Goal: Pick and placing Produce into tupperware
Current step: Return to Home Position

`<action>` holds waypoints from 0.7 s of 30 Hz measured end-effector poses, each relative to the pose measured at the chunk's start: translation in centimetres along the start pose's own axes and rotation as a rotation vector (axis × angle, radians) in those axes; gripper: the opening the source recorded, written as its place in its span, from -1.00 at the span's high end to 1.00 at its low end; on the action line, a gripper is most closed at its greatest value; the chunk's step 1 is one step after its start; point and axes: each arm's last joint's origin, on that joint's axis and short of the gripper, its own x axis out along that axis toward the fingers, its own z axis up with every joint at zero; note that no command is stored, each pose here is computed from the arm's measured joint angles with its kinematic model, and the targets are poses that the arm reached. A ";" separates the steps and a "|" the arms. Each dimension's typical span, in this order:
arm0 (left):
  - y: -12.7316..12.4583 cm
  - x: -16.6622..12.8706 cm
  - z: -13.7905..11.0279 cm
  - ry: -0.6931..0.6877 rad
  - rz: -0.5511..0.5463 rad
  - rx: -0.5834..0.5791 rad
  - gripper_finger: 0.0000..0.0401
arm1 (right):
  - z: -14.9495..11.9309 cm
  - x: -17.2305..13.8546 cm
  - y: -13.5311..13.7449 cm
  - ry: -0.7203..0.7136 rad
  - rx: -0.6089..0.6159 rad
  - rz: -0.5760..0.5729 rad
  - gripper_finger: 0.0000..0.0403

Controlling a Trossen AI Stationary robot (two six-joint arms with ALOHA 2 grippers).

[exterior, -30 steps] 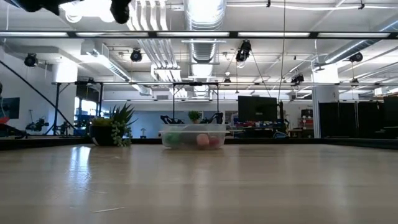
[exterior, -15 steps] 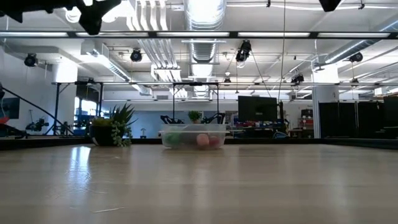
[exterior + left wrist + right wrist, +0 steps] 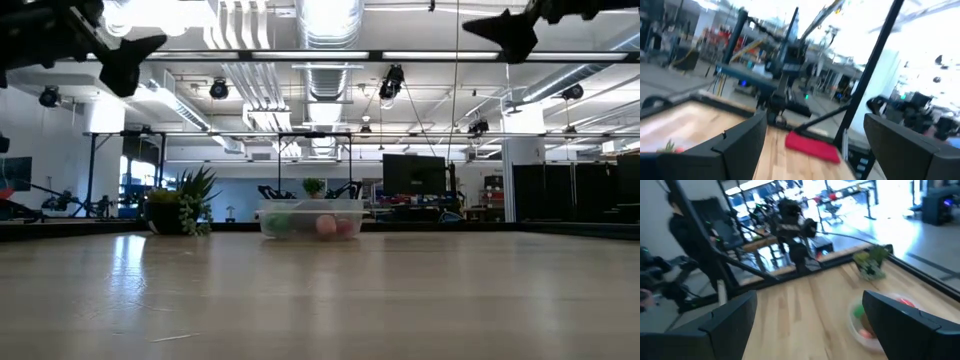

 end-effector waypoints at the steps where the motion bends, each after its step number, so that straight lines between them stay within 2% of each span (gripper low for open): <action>1: 0.0 -0.2 0.0 -0.013 -0.005 0.003 -0.59 | -0.4 0.1 -0.2 0.008 0.000 -0.019 -0.76; 6: 0.0 -1.0 -0.5 0.003 0.019 -0.002 -0.59 | -2.2 0.1 -1.0 0.038 0.002 -0.067 -0.76; 13: 0.4 -0.8 -0.8 0.022 0.095 -0.035 -0.59 | -2.8 -1.8 -2.3 -0.047 -0.024 -0.133 -0.76; 16: 0.5 -0.9 -0.6 -0.014 0.147 -0.031 -0.59 | -3.1 -2.5 -2.7 -0.080 -0.029 -0.120 -0.76; 21: 0.7 -0.9 -0.8 -0.022 0.165 -0.025 -0.59 | -5.2 -2.7 -3.4 -0.056 0.007 -0.102 -0.76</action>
